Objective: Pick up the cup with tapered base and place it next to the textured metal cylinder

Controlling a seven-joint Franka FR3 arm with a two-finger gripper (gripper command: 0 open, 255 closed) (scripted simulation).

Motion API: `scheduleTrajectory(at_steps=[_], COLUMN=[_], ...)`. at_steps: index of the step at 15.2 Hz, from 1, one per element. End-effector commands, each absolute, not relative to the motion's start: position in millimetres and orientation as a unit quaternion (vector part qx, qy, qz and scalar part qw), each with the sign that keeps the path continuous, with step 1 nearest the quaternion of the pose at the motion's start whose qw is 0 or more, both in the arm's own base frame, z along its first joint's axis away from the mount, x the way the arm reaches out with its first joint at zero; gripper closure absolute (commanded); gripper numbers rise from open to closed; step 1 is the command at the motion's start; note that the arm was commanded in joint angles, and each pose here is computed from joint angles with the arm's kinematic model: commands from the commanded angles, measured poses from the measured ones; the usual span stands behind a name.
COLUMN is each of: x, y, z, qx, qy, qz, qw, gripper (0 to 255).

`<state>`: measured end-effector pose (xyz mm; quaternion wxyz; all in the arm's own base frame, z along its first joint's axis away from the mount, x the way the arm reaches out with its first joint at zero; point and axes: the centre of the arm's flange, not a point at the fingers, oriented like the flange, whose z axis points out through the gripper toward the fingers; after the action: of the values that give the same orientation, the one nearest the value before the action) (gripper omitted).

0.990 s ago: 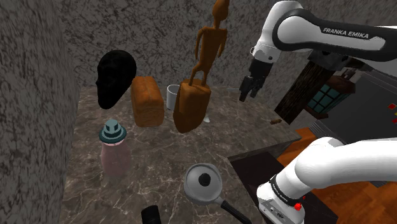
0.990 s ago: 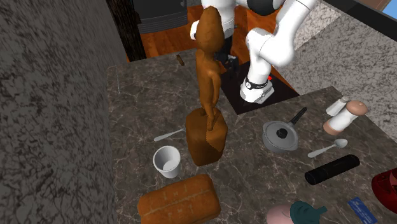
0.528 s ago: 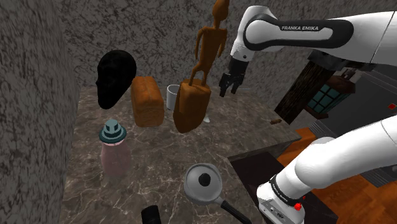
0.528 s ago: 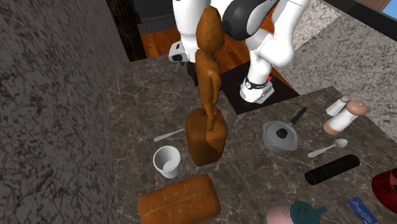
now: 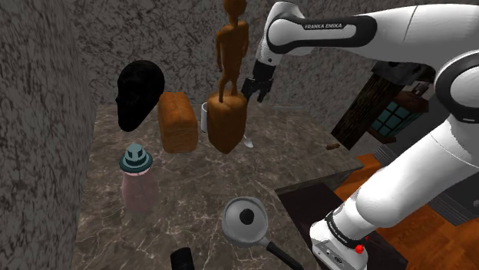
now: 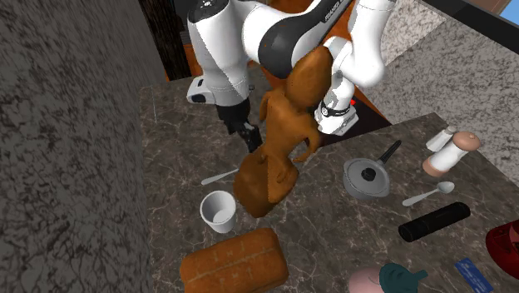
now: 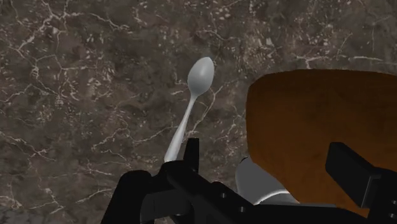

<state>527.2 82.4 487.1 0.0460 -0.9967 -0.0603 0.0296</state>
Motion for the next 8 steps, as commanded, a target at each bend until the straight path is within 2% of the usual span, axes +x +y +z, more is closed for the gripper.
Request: scheduleTrajectory(at_steps=[1, 8], x=[555.5, 638.2], y=[92.0, 113.4], z=[446.5, 413.6], qx=[-0.995, -0.995], qy=[-0.065, -0.070], qz=[0.057, 0.054], qw=[0.047, 0.051], gripper=[0, 0])
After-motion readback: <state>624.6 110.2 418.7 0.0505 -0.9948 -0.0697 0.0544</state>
